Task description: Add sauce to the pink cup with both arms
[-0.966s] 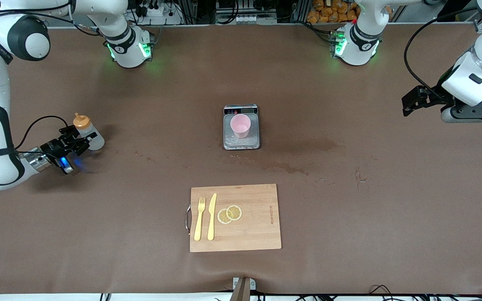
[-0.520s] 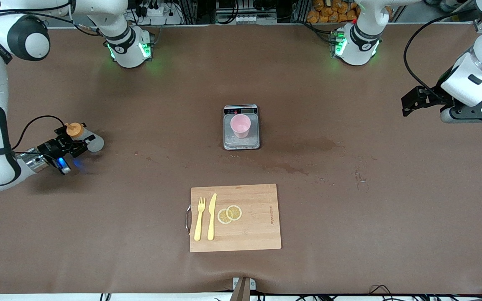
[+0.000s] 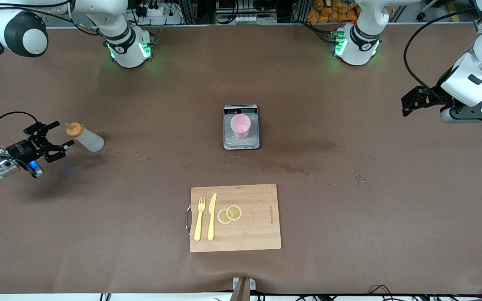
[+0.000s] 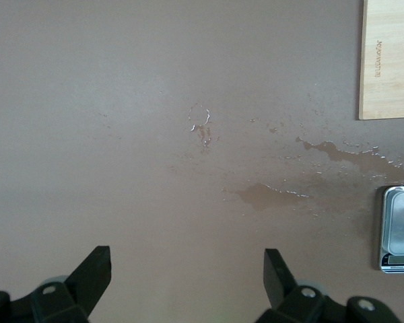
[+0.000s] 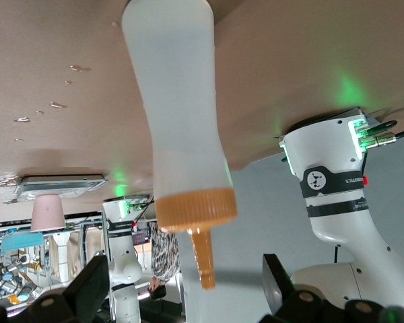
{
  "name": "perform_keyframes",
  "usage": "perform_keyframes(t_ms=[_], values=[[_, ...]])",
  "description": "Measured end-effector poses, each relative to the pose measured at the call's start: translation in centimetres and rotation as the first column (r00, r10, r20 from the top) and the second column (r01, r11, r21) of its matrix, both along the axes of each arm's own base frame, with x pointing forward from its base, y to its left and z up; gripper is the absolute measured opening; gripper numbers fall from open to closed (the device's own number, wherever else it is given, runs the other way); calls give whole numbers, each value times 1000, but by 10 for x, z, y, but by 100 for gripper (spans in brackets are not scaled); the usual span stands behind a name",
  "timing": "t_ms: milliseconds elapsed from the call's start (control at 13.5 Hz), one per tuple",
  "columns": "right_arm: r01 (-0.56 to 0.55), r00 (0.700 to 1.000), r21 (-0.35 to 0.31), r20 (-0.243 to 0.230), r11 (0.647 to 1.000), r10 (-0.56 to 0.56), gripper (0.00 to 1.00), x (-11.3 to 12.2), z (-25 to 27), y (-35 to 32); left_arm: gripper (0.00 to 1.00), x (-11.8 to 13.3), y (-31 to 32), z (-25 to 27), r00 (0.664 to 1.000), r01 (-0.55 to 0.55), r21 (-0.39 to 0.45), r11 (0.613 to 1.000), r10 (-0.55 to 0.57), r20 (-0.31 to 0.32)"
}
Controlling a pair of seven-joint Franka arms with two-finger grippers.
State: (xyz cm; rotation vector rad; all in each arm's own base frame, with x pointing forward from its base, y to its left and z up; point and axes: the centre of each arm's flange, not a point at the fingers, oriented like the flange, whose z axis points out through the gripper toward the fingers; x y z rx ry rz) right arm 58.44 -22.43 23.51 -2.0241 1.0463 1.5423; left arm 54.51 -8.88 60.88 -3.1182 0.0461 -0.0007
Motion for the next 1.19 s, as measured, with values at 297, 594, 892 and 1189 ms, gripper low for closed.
perform_keyframes(t_ms=[297, 594, 892, 1189], values=[[-1, 995, -63, 101, 998, 7, 100, 12, 64, -8, 100, 0, -2, 1, 1000, 3, -1, 1000, -3, 6], [-9, 979, -129, 201, 992, 35, 100, 22, 125, -7, 100, 0, -2, 1, 1000, 4, -1, 1000, -4, 6], [-105, 949, -293, 256, 950, 184, 100, 30, 198, 37, 100, 0, -2, 1, 1000, 4, -1, 1000, -4, 6], [-151, 844, -390, 427, 908, 324, 100, 44, 266, 95, 100, 0, -2, 1, 1000, 4, -1, 1000, -4, 6]])
